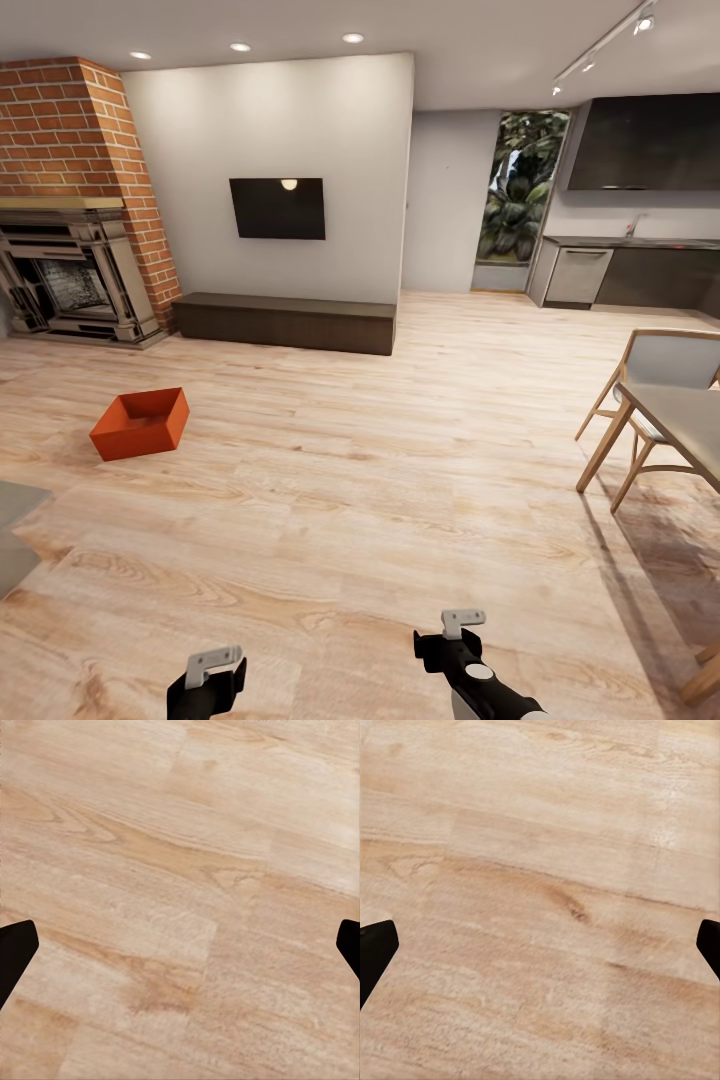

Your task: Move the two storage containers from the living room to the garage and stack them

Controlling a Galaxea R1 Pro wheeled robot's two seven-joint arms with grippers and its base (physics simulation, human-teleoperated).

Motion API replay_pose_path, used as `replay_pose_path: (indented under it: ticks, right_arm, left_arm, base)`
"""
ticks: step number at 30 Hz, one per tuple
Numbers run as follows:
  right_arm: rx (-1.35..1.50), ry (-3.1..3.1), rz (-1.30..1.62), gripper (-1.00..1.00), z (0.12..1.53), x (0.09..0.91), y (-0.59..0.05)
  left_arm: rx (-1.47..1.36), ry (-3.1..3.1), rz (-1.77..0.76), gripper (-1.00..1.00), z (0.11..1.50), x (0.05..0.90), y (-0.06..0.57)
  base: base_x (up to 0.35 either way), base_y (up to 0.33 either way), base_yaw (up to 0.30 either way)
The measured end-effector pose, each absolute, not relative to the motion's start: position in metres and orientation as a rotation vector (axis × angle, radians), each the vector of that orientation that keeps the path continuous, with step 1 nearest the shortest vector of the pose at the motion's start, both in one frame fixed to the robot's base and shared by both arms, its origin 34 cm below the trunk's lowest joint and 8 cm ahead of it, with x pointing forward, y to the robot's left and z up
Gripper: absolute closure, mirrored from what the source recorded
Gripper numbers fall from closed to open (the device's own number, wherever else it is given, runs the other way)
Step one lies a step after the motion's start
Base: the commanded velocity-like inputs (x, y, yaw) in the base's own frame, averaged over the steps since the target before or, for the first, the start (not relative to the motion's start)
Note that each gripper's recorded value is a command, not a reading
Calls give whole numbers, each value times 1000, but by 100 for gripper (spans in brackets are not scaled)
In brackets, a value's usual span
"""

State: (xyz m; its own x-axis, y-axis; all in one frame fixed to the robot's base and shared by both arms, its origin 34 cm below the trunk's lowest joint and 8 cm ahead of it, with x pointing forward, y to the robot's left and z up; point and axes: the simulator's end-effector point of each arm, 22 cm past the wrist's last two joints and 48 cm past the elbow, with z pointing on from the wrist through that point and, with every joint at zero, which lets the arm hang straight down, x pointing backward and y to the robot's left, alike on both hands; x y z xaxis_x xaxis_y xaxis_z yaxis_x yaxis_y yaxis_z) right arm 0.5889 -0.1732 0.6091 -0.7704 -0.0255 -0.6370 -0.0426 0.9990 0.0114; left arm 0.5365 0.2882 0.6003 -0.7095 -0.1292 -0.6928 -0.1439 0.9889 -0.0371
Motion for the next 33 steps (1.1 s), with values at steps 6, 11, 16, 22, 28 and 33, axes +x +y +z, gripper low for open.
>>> replay_pose_path:
  ticks: [6,11,16,22,28,33]
  right_arm:
    - [-48,2451,33,-100,609,589,-173]
    - [-49,2451,36,-100,609,589,-173]
    - [-50,2451,38,-100,609,589,-173]
    - [-50,2450,38,-100,609,589,-173]
    - [-50,2450,38,-100,609,589,-173]
    - [-50,2451,38,-100,609,589,-173]
  left_arm:
    - [-188,2366,42,-100,600,536,298]
    - [-188,2368,47,-100,600,535,302]
    - [-188,2368,49,-100,599,534,303]
    - [-188,2368,50,-100,600,534,303]
    - [-188,2368,50,-100,600,534,304]
    - [-187,2369,50,-100,599,534,304]
  base:
    - [0,0,0]
    - [0,0,0]
    - [7,0,0]
    - [179,0,0]
    - [290,0,0]
    - [150,0,0]
